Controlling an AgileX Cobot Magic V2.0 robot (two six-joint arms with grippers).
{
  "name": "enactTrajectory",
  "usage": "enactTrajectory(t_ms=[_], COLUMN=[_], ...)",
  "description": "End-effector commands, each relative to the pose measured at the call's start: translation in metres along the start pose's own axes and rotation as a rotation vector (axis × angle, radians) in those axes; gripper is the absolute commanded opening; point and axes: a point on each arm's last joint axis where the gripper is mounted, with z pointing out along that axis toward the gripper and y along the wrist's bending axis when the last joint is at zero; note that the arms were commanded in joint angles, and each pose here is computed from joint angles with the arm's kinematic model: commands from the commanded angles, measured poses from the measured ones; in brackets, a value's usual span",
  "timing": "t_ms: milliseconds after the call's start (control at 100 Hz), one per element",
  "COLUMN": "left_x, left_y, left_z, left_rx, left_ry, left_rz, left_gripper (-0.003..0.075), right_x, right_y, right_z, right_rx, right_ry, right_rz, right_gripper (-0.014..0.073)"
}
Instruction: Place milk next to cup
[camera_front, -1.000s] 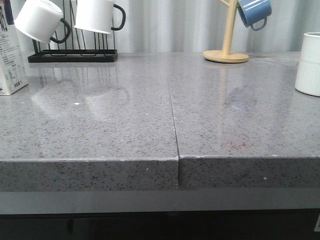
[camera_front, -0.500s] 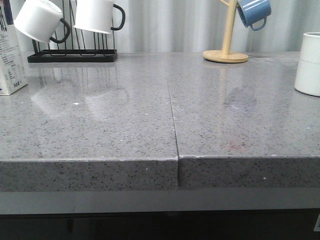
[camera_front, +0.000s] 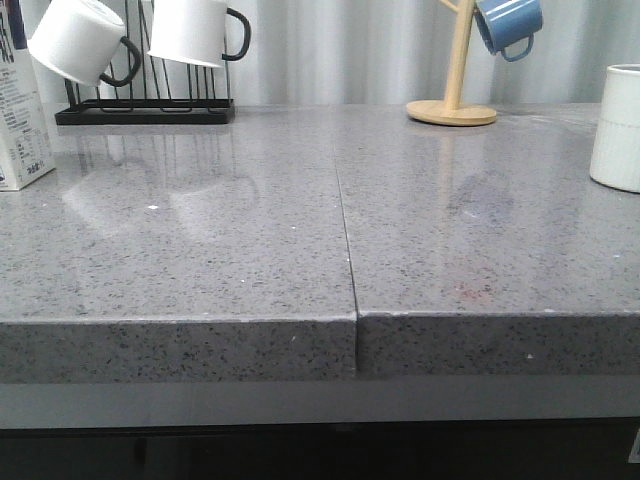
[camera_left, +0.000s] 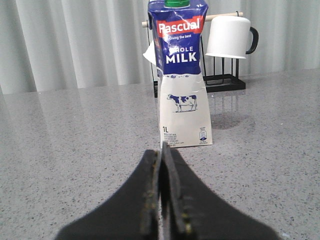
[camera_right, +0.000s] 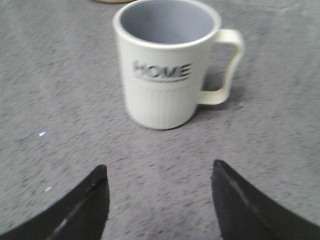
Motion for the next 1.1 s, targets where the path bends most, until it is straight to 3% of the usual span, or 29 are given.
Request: enactTrajectory(t_ms=[0,420,730,1090], left_x=[0.008,0.008,0.008,0.008], left_y=[-0.001,-0.001,-0.001,-0.001], left_z=[-0.001,-0.001,-0.001,-0.001], left_rx=[0.006,0.006,0.006,0.006], left_ry=[-0.062,-0.062,-0.062,-0.062], left_rz=[-0.015,-0.015,-0.015,-0.015], left_gripper=[-0.0020,-0.0021,-0.0020,-0.0020], right_x=[-0.021,-0.018,-0.009,-0.023], right_y=[-0.009,-0.044,-0.049,-0.050], right_z=[-0.002,0.026,0.066,0.091], right_rx=[0.051,0.206,0.185,0.136], right_ry=[-0.147,-0.208,-0.208,-0.243], right_rz=[0.012,0.046,0.029,0.007], right_gripper=[0.0467,0.0467,0.0467,0.0467])
